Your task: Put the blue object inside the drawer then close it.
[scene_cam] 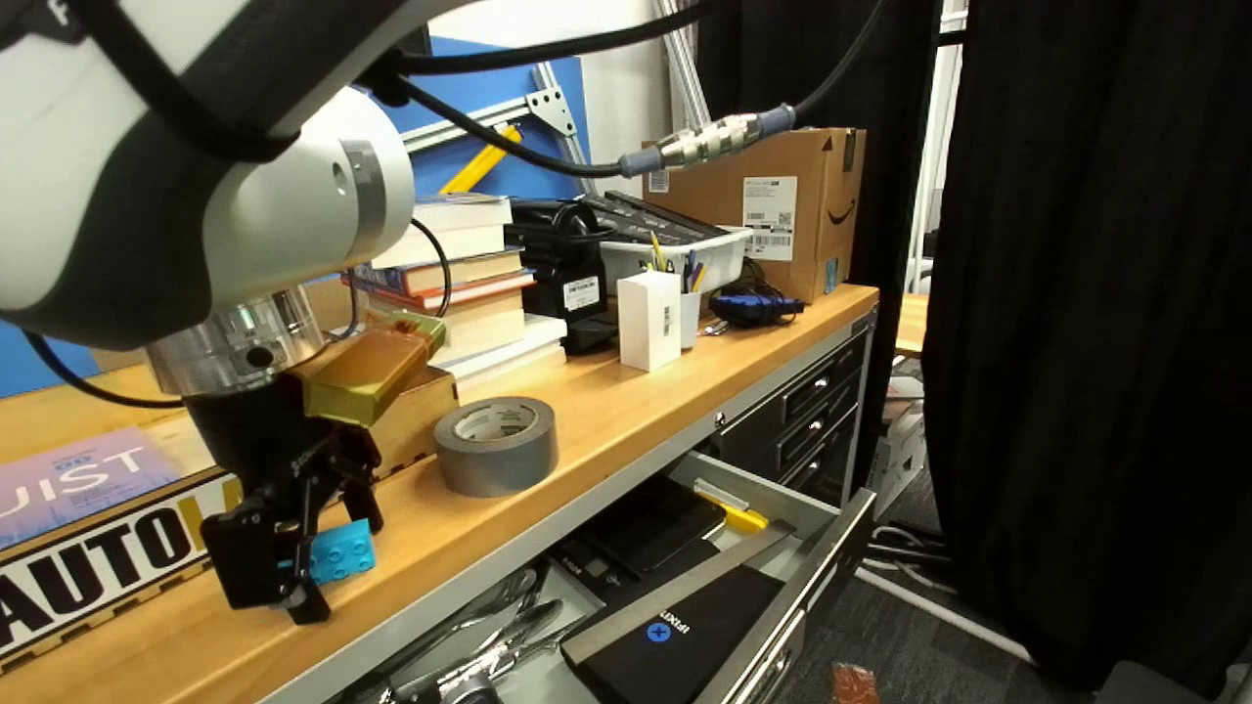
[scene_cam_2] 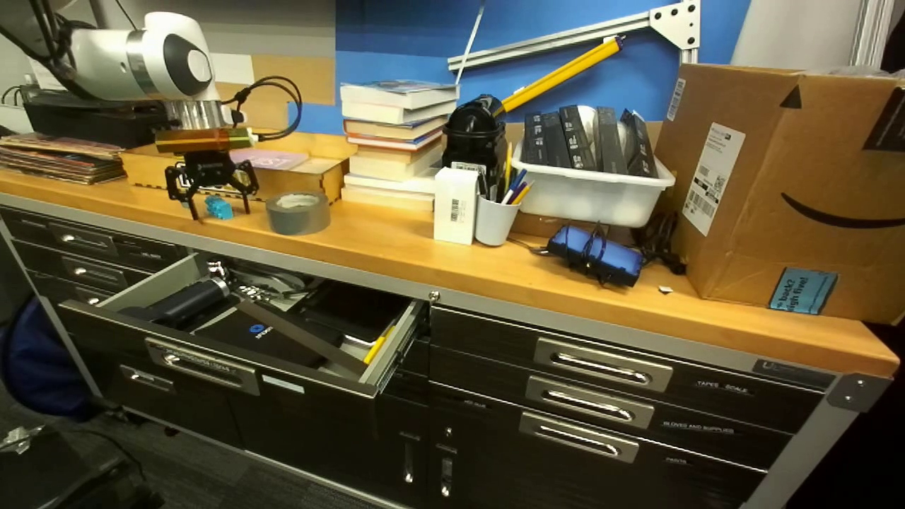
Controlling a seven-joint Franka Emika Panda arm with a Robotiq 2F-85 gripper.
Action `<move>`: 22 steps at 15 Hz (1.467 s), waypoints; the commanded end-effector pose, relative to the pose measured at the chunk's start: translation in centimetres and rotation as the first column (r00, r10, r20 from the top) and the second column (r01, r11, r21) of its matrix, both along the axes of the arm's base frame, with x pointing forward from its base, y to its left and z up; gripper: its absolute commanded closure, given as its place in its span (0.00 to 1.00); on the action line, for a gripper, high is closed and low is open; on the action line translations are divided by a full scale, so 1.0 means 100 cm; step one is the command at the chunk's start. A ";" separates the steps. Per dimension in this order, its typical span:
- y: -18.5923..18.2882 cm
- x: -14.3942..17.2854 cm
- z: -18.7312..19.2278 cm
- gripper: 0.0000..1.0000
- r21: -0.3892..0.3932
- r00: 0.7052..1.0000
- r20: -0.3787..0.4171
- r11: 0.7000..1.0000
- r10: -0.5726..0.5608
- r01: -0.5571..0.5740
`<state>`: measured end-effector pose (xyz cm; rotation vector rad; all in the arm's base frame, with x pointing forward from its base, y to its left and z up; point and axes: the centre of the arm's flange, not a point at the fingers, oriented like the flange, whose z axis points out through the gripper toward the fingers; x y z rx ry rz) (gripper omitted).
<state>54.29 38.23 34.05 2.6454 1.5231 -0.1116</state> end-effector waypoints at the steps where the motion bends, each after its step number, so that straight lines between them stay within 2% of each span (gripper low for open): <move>1: 0.006 -0.009 -0.005 0.31 -0.015 1.000 -0.003 0.999 0.029 -0.029; 8: -0.005 -0.020 0.007 0.86 -0.010 0.999 0.027 1.000 -0.029 0.029; 10: -0.015 -0.027 0.006 0.98 -0.034 0.999 0.024 0.998 -0.048 0.049; 17: -0.068 -0.078 -0.011 1.00 -0.110 0.982 -0.010 0.976 -0.191 0.189; 22: -0.106 -0.111 -0.029 1.00 -0.094 0.954 -0.005 0.950 -0.298 0.297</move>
